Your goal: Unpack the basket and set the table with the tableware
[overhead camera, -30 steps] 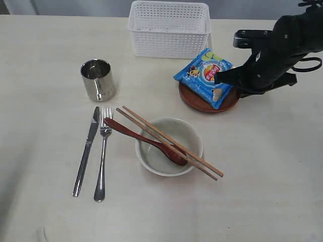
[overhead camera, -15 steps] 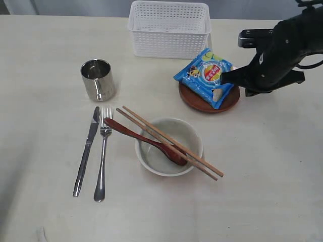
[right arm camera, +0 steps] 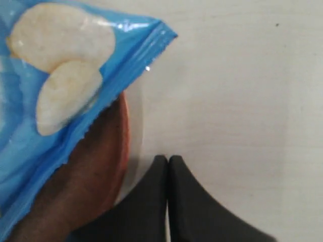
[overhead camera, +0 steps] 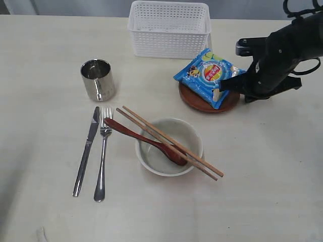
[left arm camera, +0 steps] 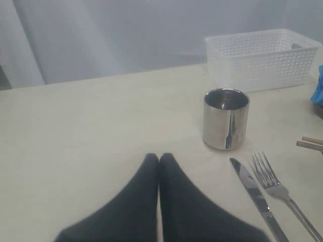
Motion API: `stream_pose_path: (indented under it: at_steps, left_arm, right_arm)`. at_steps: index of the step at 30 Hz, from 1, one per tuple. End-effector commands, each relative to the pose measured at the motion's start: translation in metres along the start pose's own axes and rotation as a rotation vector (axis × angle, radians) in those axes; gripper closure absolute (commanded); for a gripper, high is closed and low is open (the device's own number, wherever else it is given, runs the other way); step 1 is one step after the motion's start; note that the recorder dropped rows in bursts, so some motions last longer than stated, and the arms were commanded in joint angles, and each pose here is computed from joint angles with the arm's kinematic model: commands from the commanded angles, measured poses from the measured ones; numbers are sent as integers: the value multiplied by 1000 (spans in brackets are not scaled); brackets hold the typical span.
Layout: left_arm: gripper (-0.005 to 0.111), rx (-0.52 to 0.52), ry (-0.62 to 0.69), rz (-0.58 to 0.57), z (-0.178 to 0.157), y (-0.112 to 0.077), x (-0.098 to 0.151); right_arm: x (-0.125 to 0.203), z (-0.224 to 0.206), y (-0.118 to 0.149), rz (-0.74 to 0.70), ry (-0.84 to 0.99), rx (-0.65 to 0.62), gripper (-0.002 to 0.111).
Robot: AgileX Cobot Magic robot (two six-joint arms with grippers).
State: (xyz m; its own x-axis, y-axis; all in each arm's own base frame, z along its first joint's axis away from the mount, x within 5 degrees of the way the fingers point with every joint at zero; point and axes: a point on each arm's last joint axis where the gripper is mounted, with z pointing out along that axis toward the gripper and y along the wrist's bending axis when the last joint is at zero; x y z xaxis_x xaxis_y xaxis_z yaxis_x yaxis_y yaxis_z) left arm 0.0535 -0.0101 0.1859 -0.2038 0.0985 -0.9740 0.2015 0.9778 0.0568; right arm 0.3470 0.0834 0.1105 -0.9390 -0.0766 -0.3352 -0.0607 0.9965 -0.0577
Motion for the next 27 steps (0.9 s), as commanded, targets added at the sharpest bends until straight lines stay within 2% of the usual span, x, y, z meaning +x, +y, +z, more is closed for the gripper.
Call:
stream_pose_path:
  at_steps: [1,19,27]
  left_arm:
    - [107,-1,-9,-3,0,0,0]
    - [107,-1,-9,-3,0,0,0]
    - [107,-1,-9,-3,0,0,0]
  right_arm:
    - [3,5,15,-42,-16,-25,109]
    - [13,5,61,-161,-37,-84,109]
    - [15,-1,60,-161,-10,-64,109]
